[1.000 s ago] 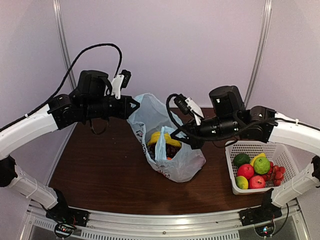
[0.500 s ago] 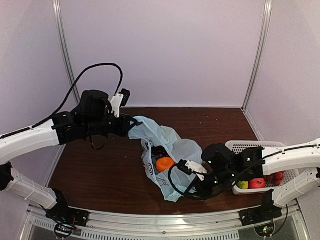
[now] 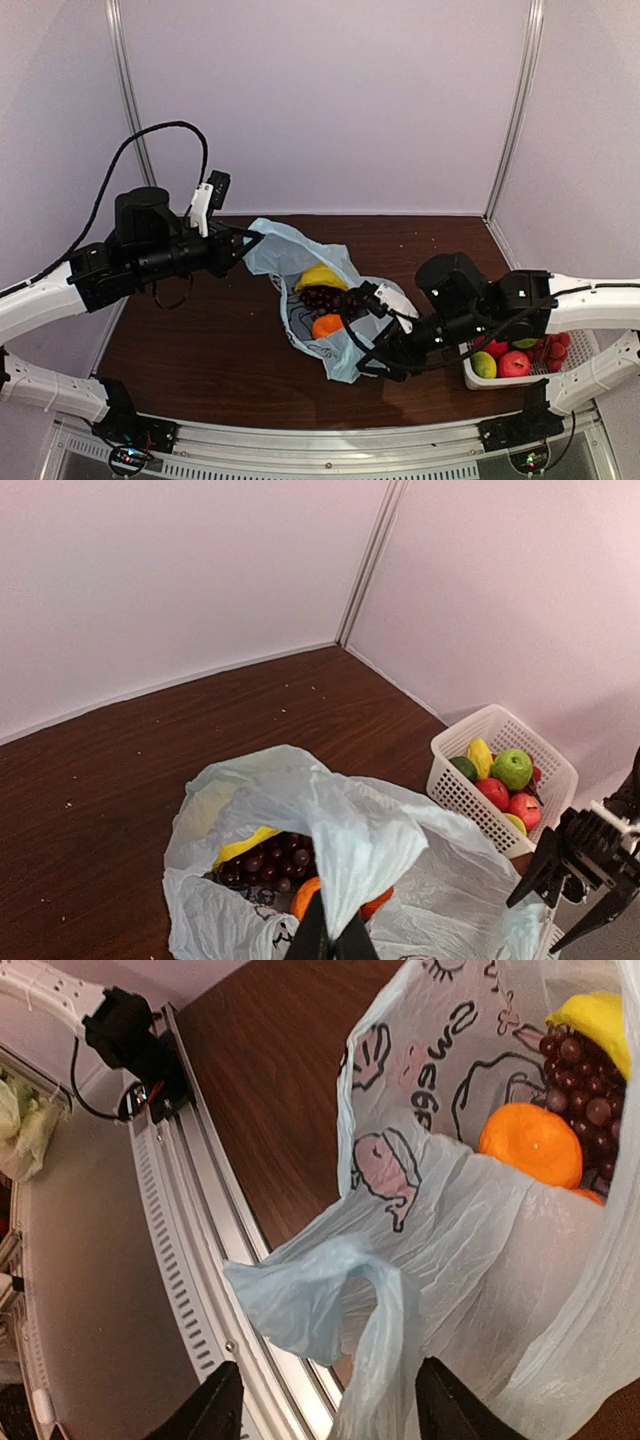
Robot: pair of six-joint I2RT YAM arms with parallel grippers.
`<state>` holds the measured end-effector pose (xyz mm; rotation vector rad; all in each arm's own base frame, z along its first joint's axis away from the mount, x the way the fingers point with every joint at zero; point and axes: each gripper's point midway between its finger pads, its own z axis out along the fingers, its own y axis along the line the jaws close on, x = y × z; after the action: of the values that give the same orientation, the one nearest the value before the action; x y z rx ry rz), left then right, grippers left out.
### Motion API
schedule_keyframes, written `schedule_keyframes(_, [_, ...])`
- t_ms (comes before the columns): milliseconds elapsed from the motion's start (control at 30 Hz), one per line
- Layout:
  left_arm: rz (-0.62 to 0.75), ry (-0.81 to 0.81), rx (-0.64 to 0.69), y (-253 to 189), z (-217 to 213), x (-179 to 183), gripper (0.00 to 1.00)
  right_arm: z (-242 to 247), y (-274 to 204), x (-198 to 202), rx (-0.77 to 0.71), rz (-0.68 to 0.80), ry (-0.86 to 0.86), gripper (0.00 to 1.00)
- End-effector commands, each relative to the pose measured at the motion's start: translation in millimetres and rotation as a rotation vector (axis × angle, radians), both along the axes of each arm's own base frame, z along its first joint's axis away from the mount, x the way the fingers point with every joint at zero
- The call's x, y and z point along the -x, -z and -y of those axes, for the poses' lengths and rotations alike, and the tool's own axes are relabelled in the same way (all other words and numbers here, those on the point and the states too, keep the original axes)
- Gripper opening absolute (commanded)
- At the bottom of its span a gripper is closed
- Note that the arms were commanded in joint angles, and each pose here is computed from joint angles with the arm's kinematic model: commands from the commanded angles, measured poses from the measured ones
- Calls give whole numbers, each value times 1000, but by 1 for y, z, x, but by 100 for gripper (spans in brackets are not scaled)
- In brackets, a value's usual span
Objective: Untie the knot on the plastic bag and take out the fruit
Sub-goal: Open the bag opening for the takeout bag, then reach into the gripper in the takeout bag.
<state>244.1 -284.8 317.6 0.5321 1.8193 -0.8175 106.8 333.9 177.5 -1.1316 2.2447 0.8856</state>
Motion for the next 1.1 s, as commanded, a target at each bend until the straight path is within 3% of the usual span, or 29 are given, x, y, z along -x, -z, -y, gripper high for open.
schedule_keyframes(0, [2, 101, 18, 1, 14, 9, 0, -4, -62, -17, -79, 100, 79, 66])
schedule_keyframes(100, [13, 74, 27, -6, 9, 7, 0, -9, -83, -28, -103, 130, 129, 68])
schedule_keyframes(333, [20, 61, 24, -14, 6, 7, 0, -36, -95, -42, -81, 189, 121, 54])
schedule_keyframes(500, [-3, 67, -3, -6, 8, 7, 0, -57, -128, -49, -146, 212, 117, 59])
schedule_keyframes(667, [7, 61, 13, -9, 7, 6, 0, -67, -99, -66, -20, 252, 139, 61])
schedule_keyframes(867, [-15, 48, -12, -9, 12, -1, 0, -82, -69, -62, 40, 304, 23, 54])
schedule_keyframes(1067, [-21, 44, -4, -6, 19, -8, 0, -74, -25, -79, 256, 375, -15, 47])
